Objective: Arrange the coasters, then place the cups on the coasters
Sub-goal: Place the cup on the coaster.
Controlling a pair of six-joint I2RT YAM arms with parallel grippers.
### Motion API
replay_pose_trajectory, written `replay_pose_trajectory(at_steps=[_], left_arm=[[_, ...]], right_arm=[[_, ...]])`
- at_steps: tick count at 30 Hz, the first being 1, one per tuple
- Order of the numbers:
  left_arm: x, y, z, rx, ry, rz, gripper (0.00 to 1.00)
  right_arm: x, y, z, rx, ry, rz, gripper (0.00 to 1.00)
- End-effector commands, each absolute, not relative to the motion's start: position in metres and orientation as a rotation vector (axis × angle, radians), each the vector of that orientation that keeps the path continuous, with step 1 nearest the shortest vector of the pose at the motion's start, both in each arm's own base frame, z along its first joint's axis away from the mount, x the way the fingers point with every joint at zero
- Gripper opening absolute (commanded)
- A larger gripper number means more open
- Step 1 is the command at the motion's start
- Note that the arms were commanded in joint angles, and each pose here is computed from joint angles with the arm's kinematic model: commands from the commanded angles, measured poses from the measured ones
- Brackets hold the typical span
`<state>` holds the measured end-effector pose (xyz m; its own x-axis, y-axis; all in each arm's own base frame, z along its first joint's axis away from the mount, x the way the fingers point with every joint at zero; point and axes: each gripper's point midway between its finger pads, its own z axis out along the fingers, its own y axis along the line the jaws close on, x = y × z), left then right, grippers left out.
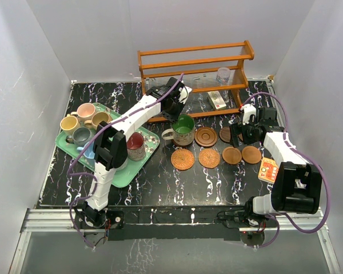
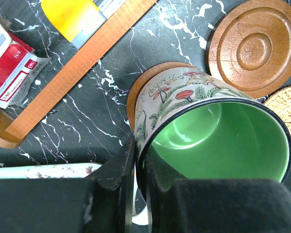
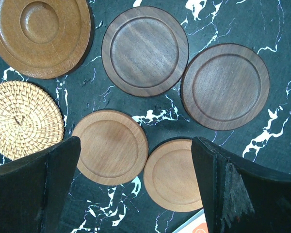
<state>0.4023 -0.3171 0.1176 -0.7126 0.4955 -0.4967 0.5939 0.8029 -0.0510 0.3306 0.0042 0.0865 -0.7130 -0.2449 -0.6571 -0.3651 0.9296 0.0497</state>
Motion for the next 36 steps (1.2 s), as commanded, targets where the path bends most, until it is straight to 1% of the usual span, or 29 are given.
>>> replay_pose_trajectory(at_steps=[1, 17, 25, 36], left_arm=[[0.411, -0.327, 0.189, 0.742, 2.369, -0.394, 0.00], [0.413, -0.323, 0.164, 0.743, 2.434, -0.404, 0.00], [0.409, -0.328, 0.163, 0.746, 2.440, -0.451, 0.00], [0.410, -0.324, 0.156, 0.751, 2.451, -0.412, 0.00]], right_arm=[[0.341, -0.001, 0.093, -0.439, 2.352, 0.189, 0.98], [0.341, -0.002, 0.091, -0.441, 2.358, 0.184, 0.98], [0.342, -0.002, 0.090, -0.444, 2.360, 0.182, 0.98], [0.341, -0.002, 0.088, -0.443, 2.366, 0.184, 0.98]])
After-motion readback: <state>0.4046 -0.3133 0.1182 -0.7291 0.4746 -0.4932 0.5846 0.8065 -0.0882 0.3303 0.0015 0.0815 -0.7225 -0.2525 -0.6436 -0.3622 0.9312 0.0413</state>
